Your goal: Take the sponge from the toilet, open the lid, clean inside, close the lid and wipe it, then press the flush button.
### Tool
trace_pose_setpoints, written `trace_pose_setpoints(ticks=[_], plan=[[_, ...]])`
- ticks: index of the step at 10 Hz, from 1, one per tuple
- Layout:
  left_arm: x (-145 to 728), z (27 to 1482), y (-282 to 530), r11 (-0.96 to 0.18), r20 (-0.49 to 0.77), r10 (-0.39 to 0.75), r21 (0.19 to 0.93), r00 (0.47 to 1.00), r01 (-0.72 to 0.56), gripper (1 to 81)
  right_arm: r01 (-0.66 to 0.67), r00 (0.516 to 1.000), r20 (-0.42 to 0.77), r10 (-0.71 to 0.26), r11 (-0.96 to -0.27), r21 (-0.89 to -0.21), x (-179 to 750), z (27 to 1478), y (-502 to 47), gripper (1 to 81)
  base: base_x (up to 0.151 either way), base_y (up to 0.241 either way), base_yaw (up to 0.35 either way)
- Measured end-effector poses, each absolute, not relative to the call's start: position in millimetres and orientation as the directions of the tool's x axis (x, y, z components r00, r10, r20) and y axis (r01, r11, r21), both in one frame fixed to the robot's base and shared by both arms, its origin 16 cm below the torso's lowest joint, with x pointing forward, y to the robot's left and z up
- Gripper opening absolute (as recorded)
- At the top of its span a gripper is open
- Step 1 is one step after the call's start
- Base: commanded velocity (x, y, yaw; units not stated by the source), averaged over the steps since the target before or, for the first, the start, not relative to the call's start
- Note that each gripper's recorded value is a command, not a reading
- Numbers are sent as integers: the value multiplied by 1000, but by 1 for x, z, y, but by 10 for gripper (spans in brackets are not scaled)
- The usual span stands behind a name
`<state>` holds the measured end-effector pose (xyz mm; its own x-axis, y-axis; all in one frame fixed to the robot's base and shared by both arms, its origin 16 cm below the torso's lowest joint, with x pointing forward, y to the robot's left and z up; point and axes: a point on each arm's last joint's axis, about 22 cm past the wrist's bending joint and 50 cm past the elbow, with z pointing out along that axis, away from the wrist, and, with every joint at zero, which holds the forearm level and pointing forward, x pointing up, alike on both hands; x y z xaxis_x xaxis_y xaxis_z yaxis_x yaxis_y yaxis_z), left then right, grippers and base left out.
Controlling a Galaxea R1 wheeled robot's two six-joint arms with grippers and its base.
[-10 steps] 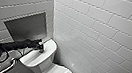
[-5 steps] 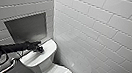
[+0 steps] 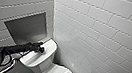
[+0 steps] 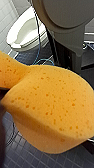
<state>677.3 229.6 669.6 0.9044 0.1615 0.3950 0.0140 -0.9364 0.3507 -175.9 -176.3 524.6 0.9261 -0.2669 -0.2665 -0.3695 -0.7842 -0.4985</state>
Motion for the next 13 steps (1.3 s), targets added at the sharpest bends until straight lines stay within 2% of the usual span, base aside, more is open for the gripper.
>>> trace_pose_setpoints(ticks=[7, 9, 13], plan=[[677, 663, 236, -937, 431, 162, 350, 888, 2, 10, -370, 926, -266, -267, -781, -503, -176, 524, -171, 10, 0, 0, 0], [676, 665, 235, -936, 431, 154, 351, 889, -8, 10, -366, 927, -263, -266, -793, -487, -178, 519, -179, 10, 0, 0, 0], [644, 686, 227, -921, 383, 82, 381, 920, -77, 10, -368, 927, -264, -268, -793, -486, -177, 518, -178, 10, 0, 0, 0]])
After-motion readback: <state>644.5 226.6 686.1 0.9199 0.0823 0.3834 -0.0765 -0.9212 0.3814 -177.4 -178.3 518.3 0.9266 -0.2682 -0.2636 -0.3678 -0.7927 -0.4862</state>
